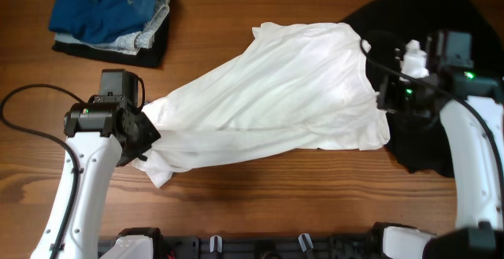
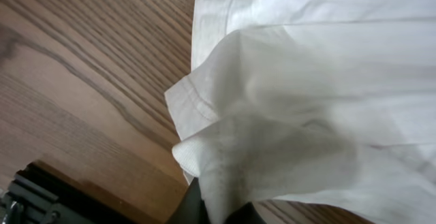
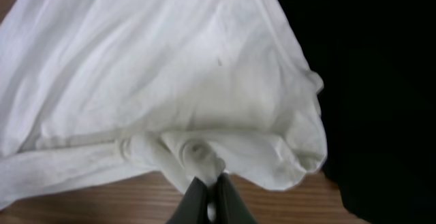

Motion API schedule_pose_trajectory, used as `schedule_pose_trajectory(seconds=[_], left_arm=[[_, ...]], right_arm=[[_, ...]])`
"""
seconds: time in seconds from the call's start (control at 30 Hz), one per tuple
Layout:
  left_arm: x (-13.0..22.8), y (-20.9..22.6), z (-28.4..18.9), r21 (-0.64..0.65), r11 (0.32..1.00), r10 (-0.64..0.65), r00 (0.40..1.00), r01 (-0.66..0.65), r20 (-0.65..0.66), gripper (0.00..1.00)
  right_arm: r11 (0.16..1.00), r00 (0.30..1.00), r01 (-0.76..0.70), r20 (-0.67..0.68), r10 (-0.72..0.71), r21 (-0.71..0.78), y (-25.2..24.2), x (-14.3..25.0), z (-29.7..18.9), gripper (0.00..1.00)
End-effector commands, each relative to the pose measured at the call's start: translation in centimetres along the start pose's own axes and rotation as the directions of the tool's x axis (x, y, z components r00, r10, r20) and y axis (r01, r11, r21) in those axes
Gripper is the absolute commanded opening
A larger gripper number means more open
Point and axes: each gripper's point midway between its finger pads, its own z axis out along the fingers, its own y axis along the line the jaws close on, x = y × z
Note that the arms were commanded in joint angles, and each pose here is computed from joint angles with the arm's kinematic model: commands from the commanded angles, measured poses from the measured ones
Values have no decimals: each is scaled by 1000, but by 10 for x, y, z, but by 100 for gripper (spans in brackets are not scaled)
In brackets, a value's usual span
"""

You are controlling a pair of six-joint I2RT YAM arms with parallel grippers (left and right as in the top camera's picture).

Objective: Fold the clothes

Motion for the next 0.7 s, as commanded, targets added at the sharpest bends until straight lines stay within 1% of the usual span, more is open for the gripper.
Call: schedule_pose_trajectory(seconds=[0.0,0.1,0.27,0.3,0.33,0.4,0.43,0.47,0.5,0.53,0.6,0.63,0.67], left_arm=[[-3,-1,12,-23,999,-25,1000,24,-20,4],[-1,-2,26,-58,998,-18,998,14,-67,4],[-2,-7,55,-86,996,-14,995,6,-102,4],[-5,-9,59,-84,996,-13,995,5,-100,18],[-7,-12,62,-81,997,-11,995,3,-96,29],[-11,-15,66,-74,997,-12,996,5,-87,38],[-13,-16,66,-68,998,-12,997,7,-79,51],[-15,-18,67,-62,998,-5,997,0,-72,70],[-16,-19,67,-57,998,20,997,-24,-69,84],[-25,-24,66,-36,995,96,995,-97,-39,100],[-38,-32,57,-13,990,141,990,-141,-1,100],[-46,-37,50,1,987,163,986,-163,26,100],[-64,-48,38,30,978,201,975,-205,89,100]], right_arm=[[1000,999,17,-48,-18,-19,8,-4,28,4],[1000,998,13,-64,-14,-26,8,-9,45,4],[999,999,20,-35,-21,-25,7,-17,47,4],[1000,999,22,-30,-22,-16,6,-18,47,9],[1000,999,23,-23,-23,-14,5,-20,47,13],[999,1000,28,-5,-28,-16,6,-25,47,15],[999,999,30,10,-30,-17,6,-28,47,22],[999,999,35,23,-35,-18,7,-32,47,36],[999,998,43,40,-42,-20,7,-36,47,48],[998,996,53,77,-51,-22,9,-46,44,61],[998,992,62,113,-59,-24,12,-57,36,64],[997,988,70,138,-66,-25,15,-65,29,68],[996,983,80,166,-75,-26,17,-74,23,72]])
